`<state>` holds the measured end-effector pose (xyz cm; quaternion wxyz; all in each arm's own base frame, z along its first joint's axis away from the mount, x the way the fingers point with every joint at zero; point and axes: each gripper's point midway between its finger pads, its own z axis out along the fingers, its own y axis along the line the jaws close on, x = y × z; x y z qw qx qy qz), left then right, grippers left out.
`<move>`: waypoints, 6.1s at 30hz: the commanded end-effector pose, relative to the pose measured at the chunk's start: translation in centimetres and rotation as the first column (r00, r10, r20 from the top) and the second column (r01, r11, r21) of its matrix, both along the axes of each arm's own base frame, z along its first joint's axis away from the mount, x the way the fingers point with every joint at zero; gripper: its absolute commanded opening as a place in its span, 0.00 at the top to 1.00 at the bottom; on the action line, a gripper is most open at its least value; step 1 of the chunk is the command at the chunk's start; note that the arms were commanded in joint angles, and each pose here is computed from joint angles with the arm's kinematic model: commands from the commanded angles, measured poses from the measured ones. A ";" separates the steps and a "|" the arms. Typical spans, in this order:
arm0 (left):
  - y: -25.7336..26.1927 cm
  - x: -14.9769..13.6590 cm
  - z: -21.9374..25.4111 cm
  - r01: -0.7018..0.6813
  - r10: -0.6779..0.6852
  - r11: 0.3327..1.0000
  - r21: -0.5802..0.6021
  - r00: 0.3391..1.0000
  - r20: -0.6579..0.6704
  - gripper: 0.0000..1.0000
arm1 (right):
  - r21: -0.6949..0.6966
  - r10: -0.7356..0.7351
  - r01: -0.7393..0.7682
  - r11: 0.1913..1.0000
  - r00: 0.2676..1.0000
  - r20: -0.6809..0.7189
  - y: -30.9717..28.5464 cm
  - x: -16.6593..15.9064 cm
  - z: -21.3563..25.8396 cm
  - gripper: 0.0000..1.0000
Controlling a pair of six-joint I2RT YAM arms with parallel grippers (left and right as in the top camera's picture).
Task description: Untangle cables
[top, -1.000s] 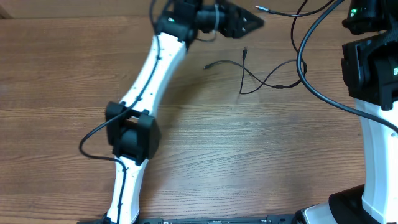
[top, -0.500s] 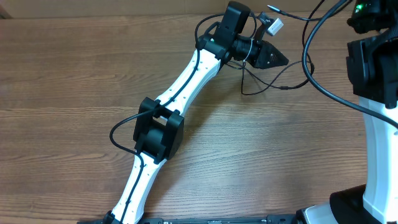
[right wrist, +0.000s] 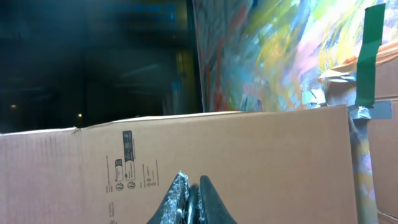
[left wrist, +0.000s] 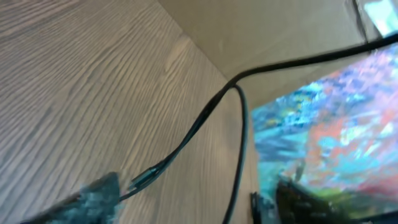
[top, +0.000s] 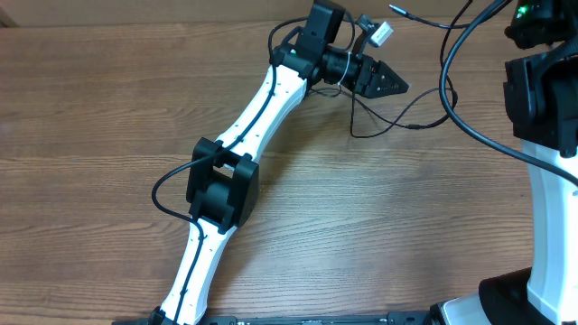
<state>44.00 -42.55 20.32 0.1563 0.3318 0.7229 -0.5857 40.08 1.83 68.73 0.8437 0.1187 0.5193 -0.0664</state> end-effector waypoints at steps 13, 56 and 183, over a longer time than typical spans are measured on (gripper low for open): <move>-3.6 -3.7 -1.0 0.089 -0.091 0.995 0.034 0.991 0.095 0.78 | 0.006 -0.015 0.014 1.000 1.000 0.016 -0.6 -1.2 0.8 0.96; 19.0 9.9 5.8 -0.799 0.644 0.440 0.409 0.598 0.477 0.96 | -0.002 -0.463 0.469 0.883 0.871 -0.166 -25.9 0.2 -5.9 0.96; 19.7 9.7 6.9 -0.800 0.599 0.445 0.402 0.600 0.531 0.96 | 0.390 0.427 0.436 0.811 0.016 -0.904 -18.2 4.0 -52.3 0.00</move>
